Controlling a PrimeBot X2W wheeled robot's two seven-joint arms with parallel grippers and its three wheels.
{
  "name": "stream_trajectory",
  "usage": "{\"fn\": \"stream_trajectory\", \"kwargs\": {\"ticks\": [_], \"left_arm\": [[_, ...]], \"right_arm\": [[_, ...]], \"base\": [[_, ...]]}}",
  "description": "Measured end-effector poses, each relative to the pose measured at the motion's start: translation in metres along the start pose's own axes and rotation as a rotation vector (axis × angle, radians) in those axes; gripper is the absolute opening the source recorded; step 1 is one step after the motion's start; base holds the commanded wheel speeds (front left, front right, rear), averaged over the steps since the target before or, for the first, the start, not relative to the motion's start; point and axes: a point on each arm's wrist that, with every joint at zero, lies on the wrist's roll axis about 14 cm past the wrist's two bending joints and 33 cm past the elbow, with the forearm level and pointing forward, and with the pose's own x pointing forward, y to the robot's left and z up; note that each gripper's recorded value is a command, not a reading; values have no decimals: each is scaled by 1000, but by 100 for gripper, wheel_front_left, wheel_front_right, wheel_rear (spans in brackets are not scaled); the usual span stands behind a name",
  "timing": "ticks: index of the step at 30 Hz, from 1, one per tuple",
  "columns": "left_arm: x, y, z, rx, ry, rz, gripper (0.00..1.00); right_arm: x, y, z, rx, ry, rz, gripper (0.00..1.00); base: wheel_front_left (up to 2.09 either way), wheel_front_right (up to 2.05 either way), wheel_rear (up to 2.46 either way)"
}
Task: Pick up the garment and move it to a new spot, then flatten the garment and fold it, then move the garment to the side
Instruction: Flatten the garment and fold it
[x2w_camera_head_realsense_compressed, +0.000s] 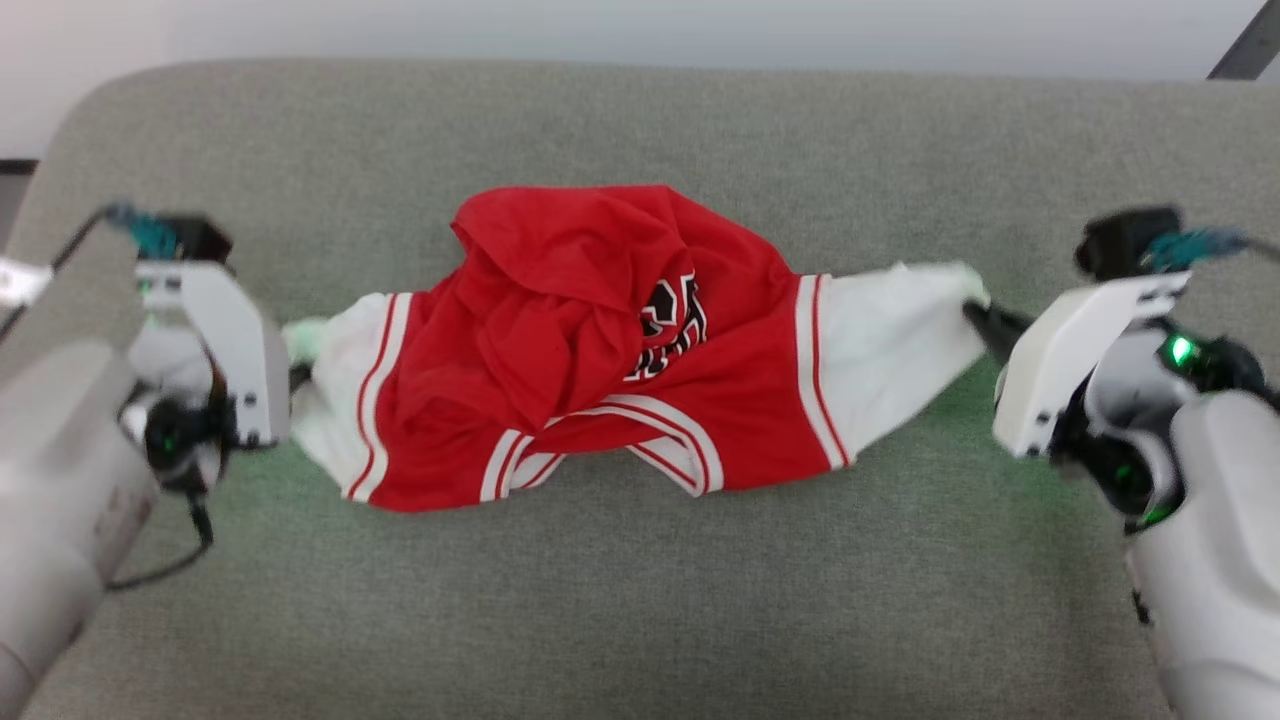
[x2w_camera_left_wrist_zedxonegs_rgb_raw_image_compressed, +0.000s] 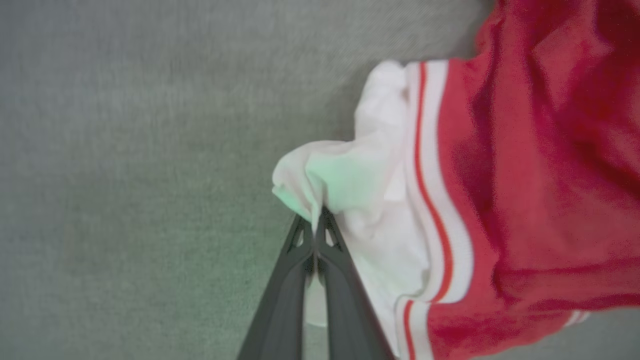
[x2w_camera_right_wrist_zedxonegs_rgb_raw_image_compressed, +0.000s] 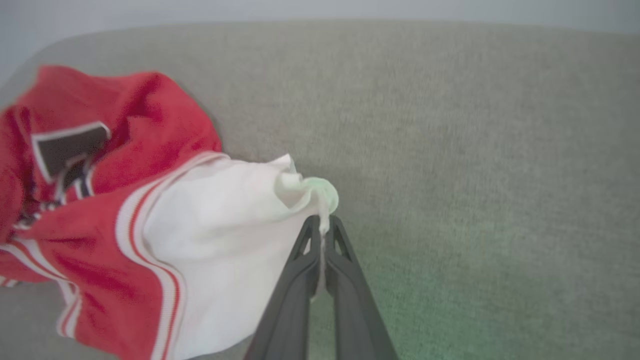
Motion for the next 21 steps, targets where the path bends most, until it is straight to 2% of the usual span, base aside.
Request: {"fn": "stream_trajectory", "kwargs": {"ticks": [11, 17, 21], "left_arm": [[-96, -44, 118, 168, -303, -63, 0], [-162, -60, 163, 202, -475, -63, 0], [-210, -62, 191, 198, -623, -44, 0]], "right_arm": [[-61, 35, 140, 96, -331, 139, 0], [-108, 48, 212, 166, -549, 179, 0], [-145, 50, 255, 157, -703, 161, 0]], "base": [[0, 0, 0], [0, 0, 0], [0, 0, 0]]}}
